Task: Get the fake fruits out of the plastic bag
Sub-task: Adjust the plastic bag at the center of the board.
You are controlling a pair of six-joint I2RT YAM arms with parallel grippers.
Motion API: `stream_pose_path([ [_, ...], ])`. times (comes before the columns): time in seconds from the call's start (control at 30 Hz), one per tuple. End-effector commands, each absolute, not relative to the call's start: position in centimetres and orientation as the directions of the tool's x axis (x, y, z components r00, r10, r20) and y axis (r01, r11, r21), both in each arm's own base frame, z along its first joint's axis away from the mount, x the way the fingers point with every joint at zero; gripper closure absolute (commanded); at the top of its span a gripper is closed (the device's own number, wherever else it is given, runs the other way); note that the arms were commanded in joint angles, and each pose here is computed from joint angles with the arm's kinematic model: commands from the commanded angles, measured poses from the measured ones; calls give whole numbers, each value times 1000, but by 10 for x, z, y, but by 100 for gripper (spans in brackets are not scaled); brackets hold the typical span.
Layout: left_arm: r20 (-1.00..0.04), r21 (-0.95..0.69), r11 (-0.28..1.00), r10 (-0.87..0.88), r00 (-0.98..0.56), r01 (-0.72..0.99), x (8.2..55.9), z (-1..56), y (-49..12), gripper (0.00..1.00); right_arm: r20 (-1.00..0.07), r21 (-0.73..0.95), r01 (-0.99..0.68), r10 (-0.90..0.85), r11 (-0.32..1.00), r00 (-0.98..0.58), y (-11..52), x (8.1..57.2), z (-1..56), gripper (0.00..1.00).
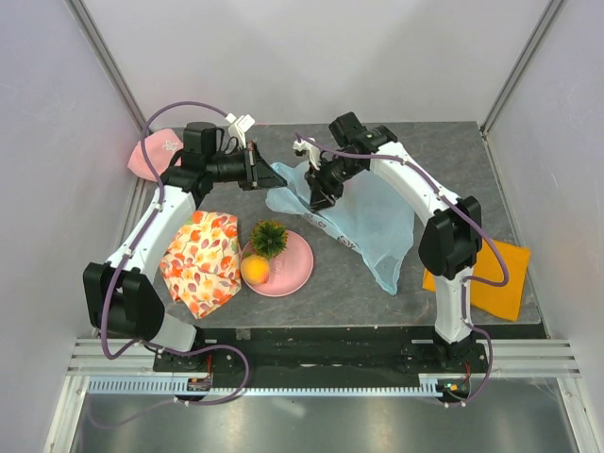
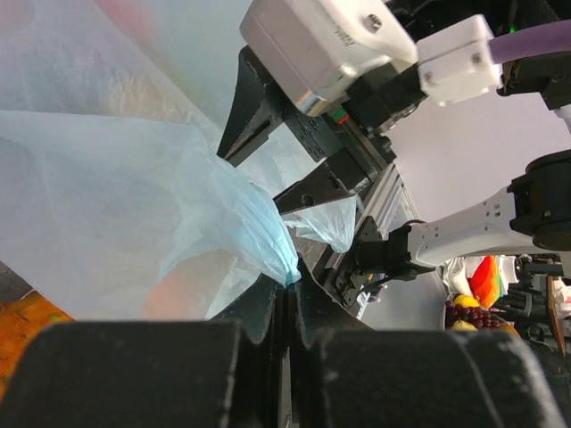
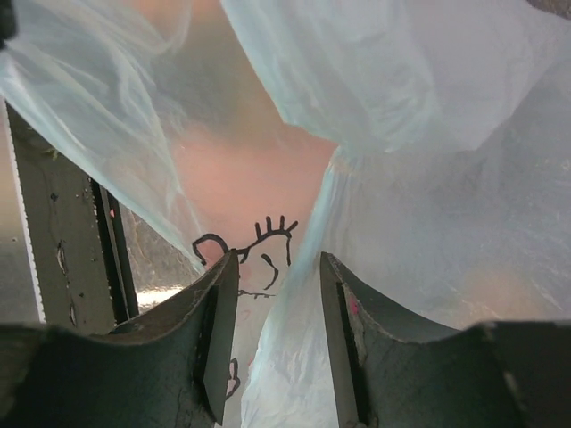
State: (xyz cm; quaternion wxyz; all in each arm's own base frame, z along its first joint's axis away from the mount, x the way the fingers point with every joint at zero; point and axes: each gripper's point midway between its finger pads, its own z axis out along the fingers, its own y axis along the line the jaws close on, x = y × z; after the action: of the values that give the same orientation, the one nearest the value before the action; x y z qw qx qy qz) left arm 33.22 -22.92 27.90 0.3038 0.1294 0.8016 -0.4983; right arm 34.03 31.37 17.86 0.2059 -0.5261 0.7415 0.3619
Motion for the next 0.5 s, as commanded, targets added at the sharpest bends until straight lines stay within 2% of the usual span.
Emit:
stream_pose_path([
  [0.0, -664, -687, 458, -83, -743, 564, 327, 291, -229, 98, -760, 301, -946, -570, 119, -313, 327, 332, 218, 52],
  [0.2, -632, -723, 451, -124, -765, 524, 331, 290, -229, 98, -794, 228, -970, -561, 83, -235, 339, 315, 237, 49],
  [0.33, -602, -758, 407, -137, -786, 510, 329, 294, -230, 99, -787, 198, -977, -581, 80, -207, 342, 311, 231, 52],
  [0.43, -589, -769, 403, -146, -795, 496, 329, 293, -228, 98, -792, 91, -981, -584, 171, -175, 343, 329, 231, 52],
  [0.47, -583, -775, 396, -146, -799, 493, 327, 293, -229, 98, -774, 19, -967, -609, 254, -175, 336, 344, 226, 52],
])
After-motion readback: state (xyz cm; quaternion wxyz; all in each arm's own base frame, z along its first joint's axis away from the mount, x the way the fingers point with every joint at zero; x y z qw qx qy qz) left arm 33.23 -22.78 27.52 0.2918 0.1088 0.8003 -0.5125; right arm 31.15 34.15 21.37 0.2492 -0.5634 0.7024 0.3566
